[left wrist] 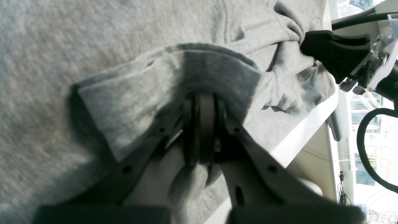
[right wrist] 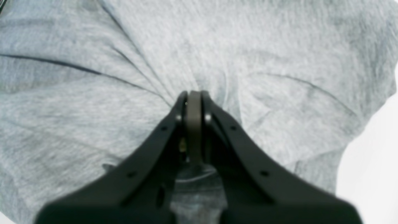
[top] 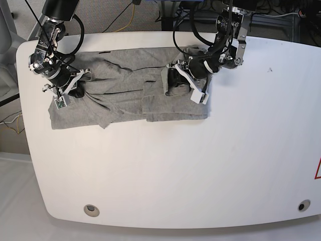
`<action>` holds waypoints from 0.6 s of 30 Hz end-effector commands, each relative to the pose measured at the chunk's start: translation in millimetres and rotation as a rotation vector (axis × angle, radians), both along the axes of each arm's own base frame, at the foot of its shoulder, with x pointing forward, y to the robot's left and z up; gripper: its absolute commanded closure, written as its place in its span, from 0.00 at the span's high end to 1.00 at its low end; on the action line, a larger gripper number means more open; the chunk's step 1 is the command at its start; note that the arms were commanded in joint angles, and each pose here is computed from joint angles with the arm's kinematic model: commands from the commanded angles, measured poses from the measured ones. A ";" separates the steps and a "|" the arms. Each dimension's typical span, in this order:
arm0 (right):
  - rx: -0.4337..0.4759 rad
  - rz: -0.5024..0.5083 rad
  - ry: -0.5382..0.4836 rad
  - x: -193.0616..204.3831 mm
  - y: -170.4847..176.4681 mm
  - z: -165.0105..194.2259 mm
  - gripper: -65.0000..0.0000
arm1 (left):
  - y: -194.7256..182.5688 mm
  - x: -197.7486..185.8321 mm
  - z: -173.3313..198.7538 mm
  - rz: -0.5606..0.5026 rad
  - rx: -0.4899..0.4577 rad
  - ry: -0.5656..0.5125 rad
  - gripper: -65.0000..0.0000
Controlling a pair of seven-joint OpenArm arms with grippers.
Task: Fold the T-shirt properly
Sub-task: 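Press the folded end flat with the left gripper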
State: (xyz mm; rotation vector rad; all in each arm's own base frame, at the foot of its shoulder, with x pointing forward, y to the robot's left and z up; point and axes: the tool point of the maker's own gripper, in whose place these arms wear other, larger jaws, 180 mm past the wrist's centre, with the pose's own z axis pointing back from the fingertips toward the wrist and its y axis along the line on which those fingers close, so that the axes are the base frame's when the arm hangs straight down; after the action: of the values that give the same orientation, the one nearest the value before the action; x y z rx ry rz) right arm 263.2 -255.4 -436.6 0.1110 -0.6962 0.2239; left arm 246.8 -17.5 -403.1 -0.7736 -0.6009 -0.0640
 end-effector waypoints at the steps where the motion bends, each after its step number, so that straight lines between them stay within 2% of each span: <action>1: -0.175 0.018 0.335 -66.7 -25.6 -43.9 0.00 | -4.1 5.8 18.4 0.003 -0.033 -0.055 0.03; 8: -0.175 0.018 0.341 -69.7 -25.6 -45.1 0.00 | 5.2 11.4 38.0 -0.008 -0.010 -0.128 0.03; 18: -0.175 0.018 0.341 -69.7 -25.6 -45.1 0.00 | 38.3 12.4 28.8 0.066 0.028 -0.107 0.03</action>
State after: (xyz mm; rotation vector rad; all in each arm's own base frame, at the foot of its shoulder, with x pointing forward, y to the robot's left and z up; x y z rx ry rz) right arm 261.4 -255.3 -437.2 0.1121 -0.6975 0.2233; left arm 248.4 23.0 -389.7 -0.6982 -0.6688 -0.0511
